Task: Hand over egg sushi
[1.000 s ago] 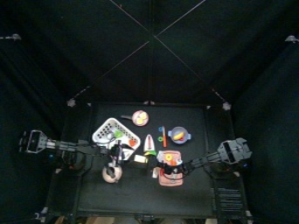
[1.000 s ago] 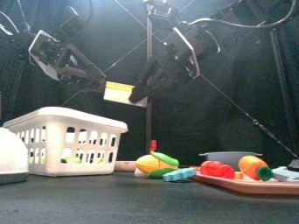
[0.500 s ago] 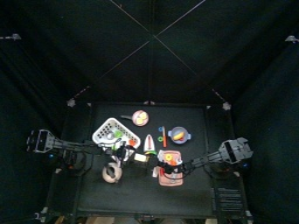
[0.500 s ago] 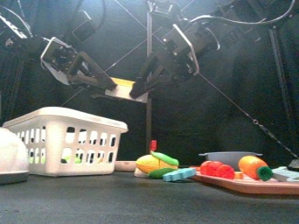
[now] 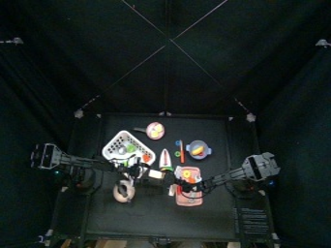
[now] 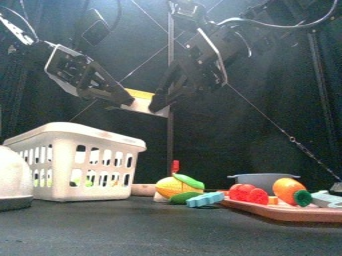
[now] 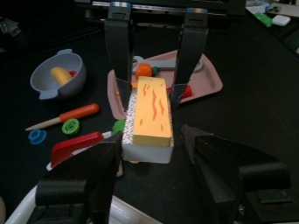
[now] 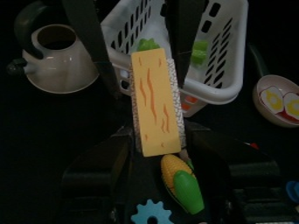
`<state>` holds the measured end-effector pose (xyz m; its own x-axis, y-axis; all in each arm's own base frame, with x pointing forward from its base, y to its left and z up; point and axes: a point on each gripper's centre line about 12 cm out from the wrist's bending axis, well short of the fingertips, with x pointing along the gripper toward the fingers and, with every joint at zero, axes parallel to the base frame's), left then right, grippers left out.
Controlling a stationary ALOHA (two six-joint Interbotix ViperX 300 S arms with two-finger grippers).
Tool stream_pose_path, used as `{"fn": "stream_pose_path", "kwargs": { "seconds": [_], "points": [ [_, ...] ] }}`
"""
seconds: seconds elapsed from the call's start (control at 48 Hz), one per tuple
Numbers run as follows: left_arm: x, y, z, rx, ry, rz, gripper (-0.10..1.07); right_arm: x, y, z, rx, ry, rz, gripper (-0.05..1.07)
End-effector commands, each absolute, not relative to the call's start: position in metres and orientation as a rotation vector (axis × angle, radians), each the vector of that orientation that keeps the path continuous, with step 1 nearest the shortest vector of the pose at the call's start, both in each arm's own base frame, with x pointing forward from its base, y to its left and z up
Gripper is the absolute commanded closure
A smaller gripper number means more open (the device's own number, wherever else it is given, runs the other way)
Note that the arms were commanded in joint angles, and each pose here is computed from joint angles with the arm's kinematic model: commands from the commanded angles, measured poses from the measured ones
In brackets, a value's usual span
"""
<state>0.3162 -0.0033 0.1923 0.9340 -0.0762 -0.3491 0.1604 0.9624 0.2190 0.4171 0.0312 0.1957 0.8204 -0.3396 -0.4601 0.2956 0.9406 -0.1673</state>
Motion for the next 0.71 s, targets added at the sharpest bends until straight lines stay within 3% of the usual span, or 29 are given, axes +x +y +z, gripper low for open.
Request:
{"fn": "stream_pose_path", "kwargs": {
  "seconds": [0.0,0.438,0.604,0.688],
  "points": [
    [0.322,-0.004,0.202,0.251,0.315,-0.122,0.13,0.416,0.030,0.219,-0.073,0.450,-0.343,0.51],
    [0.323,-0.002,0.204,0.249,0.308,-0.114,0.43,0.413,0.023,0.218,-0.057,0.452,-0.402,0.50],
    [0.323,-0.002,0.204,0.249,0.308,-0.114,0.46,0.409,0.018,0.215,0.017,0.477,-0.465,0.47],
    [0.323,-0.002,0.204,0.248,0.306,-0.114,0.46,0.407,0.016,0.212,0.038,0.489,-0.481,0.39]
  ]
}}
